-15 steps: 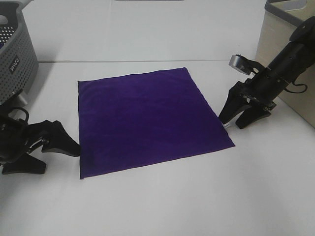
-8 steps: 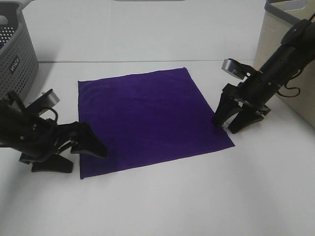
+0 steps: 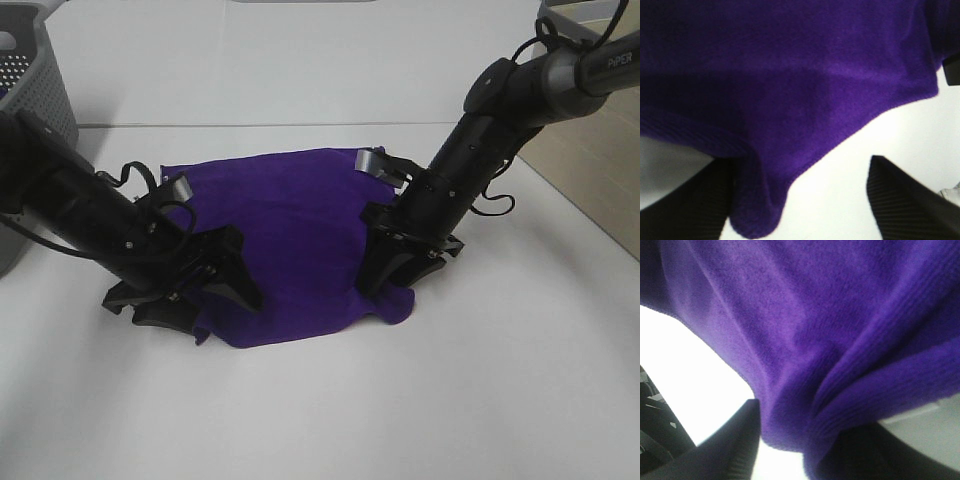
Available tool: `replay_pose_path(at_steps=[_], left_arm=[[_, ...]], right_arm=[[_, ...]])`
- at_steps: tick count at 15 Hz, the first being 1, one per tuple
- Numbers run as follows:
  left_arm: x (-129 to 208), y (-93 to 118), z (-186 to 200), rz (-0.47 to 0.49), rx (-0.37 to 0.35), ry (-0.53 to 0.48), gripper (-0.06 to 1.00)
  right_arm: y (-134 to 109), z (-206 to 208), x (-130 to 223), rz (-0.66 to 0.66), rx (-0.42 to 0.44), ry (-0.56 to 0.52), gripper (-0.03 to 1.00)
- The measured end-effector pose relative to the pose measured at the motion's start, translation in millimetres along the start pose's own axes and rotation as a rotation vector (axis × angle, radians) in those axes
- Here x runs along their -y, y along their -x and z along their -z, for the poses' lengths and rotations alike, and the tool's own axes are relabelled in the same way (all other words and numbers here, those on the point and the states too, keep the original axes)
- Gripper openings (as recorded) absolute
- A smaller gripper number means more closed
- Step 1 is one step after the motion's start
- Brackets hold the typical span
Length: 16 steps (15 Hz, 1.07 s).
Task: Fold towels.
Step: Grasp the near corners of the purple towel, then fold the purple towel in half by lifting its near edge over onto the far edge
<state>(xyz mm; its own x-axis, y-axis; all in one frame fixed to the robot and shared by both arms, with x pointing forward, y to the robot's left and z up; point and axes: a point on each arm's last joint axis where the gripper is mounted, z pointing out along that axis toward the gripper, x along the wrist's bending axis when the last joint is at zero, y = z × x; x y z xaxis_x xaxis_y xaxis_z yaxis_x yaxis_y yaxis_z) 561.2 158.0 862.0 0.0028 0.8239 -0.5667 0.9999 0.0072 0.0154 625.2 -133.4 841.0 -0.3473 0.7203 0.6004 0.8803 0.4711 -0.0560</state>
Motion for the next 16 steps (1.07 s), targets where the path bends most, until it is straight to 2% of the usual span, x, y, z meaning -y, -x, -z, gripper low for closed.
replay_pose_path(at_steps=[1,2,3,4,9,11,13,16], left_arm=[[-1.0,-2.7,-1.6,0.013,-0.02,0.002,0.54],[-1.3,-7.5,-5.0,0.018,-0.048,0.004,0.18],[-1.1,-9.0,-6.0,0.017,-0.055,0.006,0.04],[-1.2,-9.4,-6.3,0.014,-0.057,0.006,0.0],[0.9,-8.2,-6.2,-0.079,-0.048,-0.018,0.0],[6.8,-6.3,-2.1,-0.129,-0.047,-0.068,0.0],[10.3,5.2,17.9,-0.198,-0.053,-0.071,0.0],[15.1,21.6,52.0,-0.247,-0.099,-0.038,0.0]], right_arm=[[2.1,-1.7,0.0,-0.005,0.009,-0.002,0.4],[4.1,-2.4,0.3,-0.02,0.025,-0.006,0.17],[4.3,-2.7,0.4,-0.024,0.025,-0.008,0.06],[3.9,-3.0,0.6,-0.023,0.024,-0.01,0.03],[-1.2,-1.9,7.4,-0.028,-0.012,-0.064,0.03],[-4.2,6.2,11.3,-0.031,0.035,-0.074,0.03],[-16.7,26.1,12.6,-0.031,0.071,-0.041,0.03],[-42.1,59.1,14.4,-0.032,0.082,0.043,0.03]])
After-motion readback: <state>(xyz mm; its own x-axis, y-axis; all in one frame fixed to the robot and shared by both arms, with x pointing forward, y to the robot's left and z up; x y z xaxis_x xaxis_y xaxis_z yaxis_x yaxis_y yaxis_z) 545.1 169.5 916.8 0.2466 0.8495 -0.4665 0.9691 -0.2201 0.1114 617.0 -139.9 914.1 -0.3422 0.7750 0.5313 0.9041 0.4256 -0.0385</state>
